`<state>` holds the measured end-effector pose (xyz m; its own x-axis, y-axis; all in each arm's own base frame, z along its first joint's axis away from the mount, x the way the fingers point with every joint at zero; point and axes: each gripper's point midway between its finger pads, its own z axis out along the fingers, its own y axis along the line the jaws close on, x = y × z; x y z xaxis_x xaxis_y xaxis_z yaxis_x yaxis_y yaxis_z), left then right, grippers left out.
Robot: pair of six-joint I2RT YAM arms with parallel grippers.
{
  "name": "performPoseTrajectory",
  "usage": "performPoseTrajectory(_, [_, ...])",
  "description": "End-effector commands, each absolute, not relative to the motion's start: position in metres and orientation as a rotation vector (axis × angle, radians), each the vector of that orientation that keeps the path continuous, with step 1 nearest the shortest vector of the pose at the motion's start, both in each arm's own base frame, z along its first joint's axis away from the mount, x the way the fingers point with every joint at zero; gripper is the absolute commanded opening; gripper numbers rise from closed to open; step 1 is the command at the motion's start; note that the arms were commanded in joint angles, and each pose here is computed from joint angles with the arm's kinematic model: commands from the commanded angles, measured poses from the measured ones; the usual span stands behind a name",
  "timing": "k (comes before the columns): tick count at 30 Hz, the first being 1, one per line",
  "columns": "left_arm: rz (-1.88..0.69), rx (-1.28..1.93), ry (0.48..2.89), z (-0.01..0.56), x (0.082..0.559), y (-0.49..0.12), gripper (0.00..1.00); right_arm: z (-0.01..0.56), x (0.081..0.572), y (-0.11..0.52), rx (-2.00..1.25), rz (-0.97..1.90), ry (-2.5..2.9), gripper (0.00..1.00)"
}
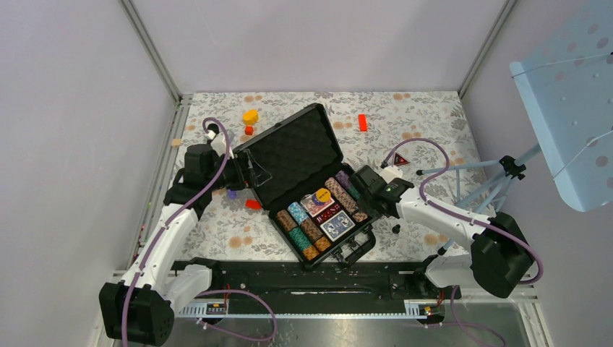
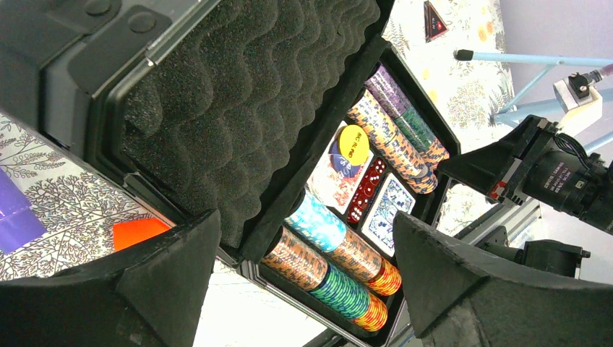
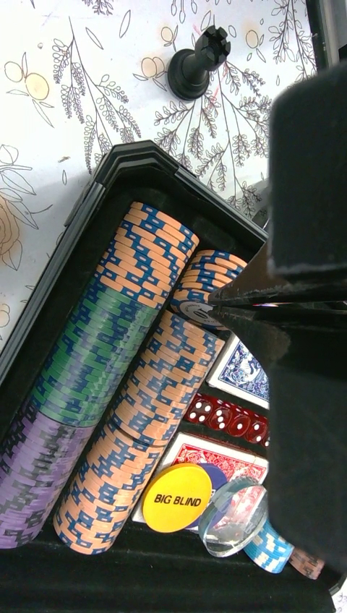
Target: Pack up texas hold em set
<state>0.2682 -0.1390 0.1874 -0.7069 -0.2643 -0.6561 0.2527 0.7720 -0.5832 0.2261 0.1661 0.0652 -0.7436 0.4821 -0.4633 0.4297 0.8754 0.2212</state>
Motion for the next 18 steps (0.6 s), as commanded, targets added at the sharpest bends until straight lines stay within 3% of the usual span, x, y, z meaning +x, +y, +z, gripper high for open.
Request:
performPoseTrajectory(1, [-0.823,-0.002,2.159,0.1921,0.2772,-0.1341,0.89,0.0605,0.2273,0.1616,0.69,0.11,2.524,0.07])
performPoseTrajectory(18, [-0.822,-0.003,2.16,0.1921,0.2771,-0.134,0.89,0.0528,0.2297,0.1661,0.693,0.123,2.548,0.11])
